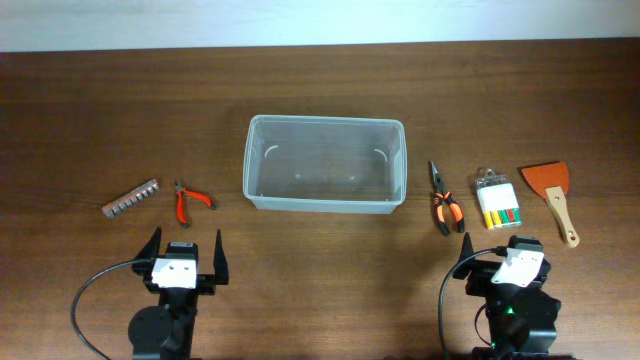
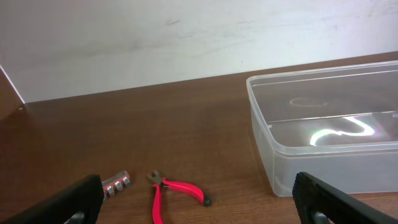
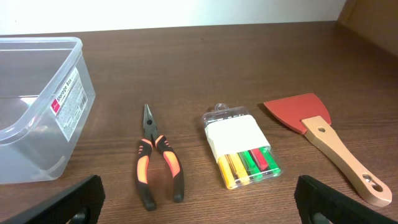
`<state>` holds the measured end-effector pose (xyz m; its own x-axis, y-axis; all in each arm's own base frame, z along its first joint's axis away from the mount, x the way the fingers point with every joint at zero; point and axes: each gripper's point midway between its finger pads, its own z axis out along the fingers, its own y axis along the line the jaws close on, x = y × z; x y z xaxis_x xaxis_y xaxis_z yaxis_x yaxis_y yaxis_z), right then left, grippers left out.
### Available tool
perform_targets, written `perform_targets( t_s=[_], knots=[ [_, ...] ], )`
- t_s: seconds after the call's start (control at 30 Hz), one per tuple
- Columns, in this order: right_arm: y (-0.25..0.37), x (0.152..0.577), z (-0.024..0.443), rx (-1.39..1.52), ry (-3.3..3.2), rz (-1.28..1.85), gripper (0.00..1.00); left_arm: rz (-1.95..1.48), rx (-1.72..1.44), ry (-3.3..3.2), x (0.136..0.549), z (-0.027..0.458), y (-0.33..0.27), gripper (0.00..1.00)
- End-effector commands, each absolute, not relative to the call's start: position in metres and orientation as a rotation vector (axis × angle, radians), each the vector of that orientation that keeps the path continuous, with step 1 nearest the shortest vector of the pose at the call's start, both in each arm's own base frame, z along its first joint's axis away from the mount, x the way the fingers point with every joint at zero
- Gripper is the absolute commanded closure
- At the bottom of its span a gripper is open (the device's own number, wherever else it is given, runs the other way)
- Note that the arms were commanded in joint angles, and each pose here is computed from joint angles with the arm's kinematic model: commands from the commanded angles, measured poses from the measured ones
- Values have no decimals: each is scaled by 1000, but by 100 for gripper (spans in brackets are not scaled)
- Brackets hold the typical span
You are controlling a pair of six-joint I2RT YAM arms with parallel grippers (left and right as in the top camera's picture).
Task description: Pack container
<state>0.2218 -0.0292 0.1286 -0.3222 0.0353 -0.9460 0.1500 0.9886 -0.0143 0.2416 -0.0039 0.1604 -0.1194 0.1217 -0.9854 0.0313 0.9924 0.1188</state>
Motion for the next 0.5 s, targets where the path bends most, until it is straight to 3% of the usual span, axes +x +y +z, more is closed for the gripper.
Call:
perform_targets(
  t_s=[0.0,0.23,0.47],
  knots=[
    [-27,223,129,117,1888,-109,1,86,133,1688,242,156,-5,1],
    [-27,223,132,151,1873,-83,2,82,127,1687,242,157,-5,1],
    [-27,223,173,216,1804,-31,2,17,-60,1649,240,186,7,1]
  ],
)
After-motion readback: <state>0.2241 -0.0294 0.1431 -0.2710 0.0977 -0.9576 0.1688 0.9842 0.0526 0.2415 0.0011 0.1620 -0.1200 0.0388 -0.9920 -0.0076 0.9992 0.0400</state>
